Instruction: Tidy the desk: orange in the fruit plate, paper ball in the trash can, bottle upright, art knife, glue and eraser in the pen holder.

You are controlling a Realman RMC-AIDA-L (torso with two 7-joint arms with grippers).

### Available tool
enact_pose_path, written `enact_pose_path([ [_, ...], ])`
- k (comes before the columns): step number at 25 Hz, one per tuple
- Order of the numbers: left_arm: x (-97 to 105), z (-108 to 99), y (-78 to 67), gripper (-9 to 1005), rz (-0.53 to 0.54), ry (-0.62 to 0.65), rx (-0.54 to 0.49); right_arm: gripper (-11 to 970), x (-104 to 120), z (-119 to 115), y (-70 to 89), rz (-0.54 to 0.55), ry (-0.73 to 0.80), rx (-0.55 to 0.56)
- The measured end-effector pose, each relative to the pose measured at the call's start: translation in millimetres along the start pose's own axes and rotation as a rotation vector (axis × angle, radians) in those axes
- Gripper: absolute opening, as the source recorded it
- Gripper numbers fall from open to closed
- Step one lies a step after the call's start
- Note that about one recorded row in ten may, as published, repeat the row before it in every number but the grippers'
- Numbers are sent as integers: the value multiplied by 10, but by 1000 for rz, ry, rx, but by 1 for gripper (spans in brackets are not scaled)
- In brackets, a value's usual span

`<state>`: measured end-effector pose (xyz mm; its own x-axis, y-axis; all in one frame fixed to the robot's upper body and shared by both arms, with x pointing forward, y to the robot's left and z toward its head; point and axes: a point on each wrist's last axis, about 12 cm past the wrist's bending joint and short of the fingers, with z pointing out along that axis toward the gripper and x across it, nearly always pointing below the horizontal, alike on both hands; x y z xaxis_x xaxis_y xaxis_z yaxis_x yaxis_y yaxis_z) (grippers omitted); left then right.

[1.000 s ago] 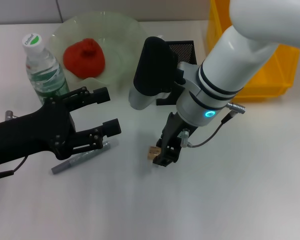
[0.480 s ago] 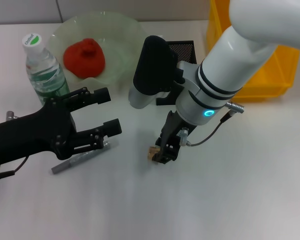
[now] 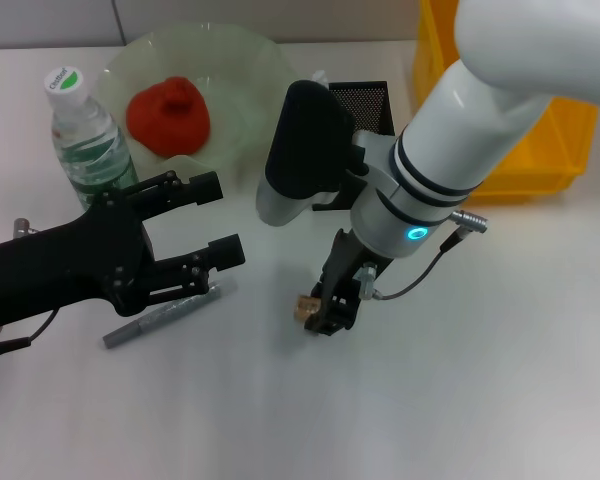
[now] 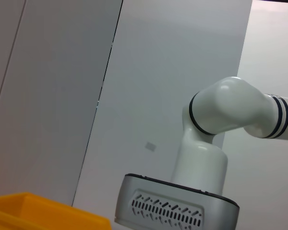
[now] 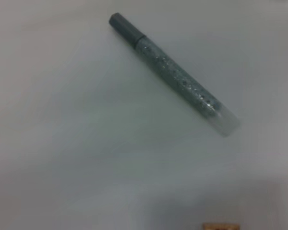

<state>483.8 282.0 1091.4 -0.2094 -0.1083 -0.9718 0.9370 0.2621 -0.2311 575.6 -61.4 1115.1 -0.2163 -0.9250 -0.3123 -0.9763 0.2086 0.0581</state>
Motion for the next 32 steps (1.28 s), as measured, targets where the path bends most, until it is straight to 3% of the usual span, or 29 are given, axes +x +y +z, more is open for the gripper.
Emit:
enact_pose_path([
  [5, -1, -1, 0, 778, 0, 0, -1, 360, -5, 0, -1, 0, -3, 1],
  [16, 0, -7, -5, 778, 0, -3, 0, 253, 1, -24, -6, 25, -48, 4],
  [23, 10, -32, -20, 777, -7, -8, -6, 251, 124, -292, -18, 121, -256, 24],
  [27, 13, -37, -23, 777, -7, -8, -7, 260, 309, -465, -86, 201, -390, 67],
  [29, 14, -36, -24, 777, -5, -8, -6, 265, 419, -522, -128, 246, -482, 66],
  [30, 15, -35, -24, 777, -5, -7, -5, 267, 528, -567, -149, 275, -609, 45],
  [31, 15, -35, -24, 777, -5, -7, -5, 270, 528, -567, -149, 275, -609, 45],
  [32, 15, -34, -24, 777, -5, -7, -5, 272, 664, -593, -164, 294, -742, 30],
])
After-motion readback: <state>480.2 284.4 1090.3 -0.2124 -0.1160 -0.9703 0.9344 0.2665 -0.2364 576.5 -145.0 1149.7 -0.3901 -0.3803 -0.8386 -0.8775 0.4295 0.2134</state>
